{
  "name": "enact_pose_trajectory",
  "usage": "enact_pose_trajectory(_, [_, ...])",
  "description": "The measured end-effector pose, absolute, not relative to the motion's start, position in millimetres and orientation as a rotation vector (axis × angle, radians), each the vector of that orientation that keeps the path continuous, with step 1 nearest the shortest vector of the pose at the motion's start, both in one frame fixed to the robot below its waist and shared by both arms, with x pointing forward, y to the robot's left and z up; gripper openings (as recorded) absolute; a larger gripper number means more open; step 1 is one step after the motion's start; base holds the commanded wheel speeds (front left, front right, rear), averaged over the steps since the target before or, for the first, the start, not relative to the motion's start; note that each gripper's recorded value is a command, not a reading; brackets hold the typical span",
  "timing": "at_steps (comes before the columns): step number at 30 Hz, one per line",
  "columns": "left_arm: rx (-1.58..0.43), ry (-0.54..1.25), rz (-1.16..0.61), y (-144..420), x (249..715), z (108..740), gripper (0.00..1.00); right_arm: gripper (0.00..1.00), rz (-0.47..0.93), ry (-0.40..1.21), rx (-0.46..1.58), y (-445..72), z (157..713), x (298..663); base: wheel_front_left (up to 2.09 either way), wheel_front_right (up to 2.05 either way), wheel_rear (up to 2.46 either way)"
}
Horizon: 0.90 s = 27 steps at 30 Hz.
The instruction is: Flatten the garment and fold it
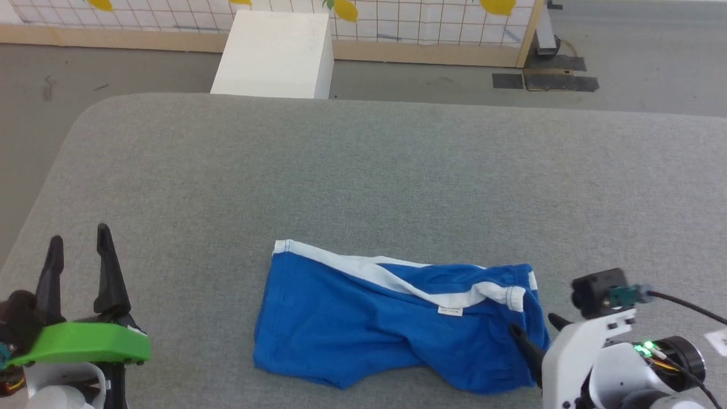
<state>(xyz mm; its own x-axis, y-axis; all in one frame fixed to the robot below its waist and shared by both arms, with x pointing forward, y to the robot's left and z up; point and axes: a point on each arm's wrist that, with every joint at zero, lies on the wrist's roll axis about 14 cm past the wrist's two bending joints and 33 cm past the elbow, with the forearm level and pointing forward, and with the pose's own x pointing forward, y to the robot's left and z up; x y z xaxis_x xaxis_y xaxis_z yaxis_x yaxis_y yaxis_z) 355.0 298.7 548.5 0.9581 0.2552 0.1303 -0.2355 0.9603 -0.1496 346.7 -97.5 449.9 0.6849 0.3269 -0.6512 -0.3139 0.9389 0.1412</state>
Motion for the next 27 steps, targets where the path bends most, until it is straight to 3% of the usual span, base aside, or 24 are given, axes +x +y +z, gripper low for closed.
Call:
enact_pose_trajectory(11, [-0.134,-0.140,0.279,301.1,340.1,532.6,1.00,1.00,0.272,0.794,-0.069,-116.7,415.6,383.2,0.00,0.00,0.00])
enact_pose_trajectory(19, [-0.146,-0.102,0.293,304.2,338.4,515.2,1.00,1.00,0.315,0.941,-0.044,-102.6,373.1,383.9,0.00,0.00,0.00])
enact_pose_trajectory(20, [-0.142,-0.097,0.291,303.6,338.8,513.5,1.00,0.91,0.324,0.949,-0.036,-100.2,371.2,385.7,0.00,0.00,0.00])
enact_pose_trajectory(22, [-0.140,-0.091,0.289,303.7,340.0,510.8,1.00,0.07,0.336,0.954,-0.029,-96.5,369.1,389.3,0.00,0.00,0.00])
enact_pose_trajectory(23, [-0.141,-0.090,0.288,303.9,340.9,510.1,1.00,0.00,0.344,0.954,-0.021,-94.1,368.4,390.8,0.00,0.00,0.00])
enact_pose_trajectory(27, [-0.141,-0.088,0.285,304.8,342.9,508.0,1.00,0.00,0.348,0.938,0.011,-90.7,370.5,394.4,0.00,0.00,0.00])
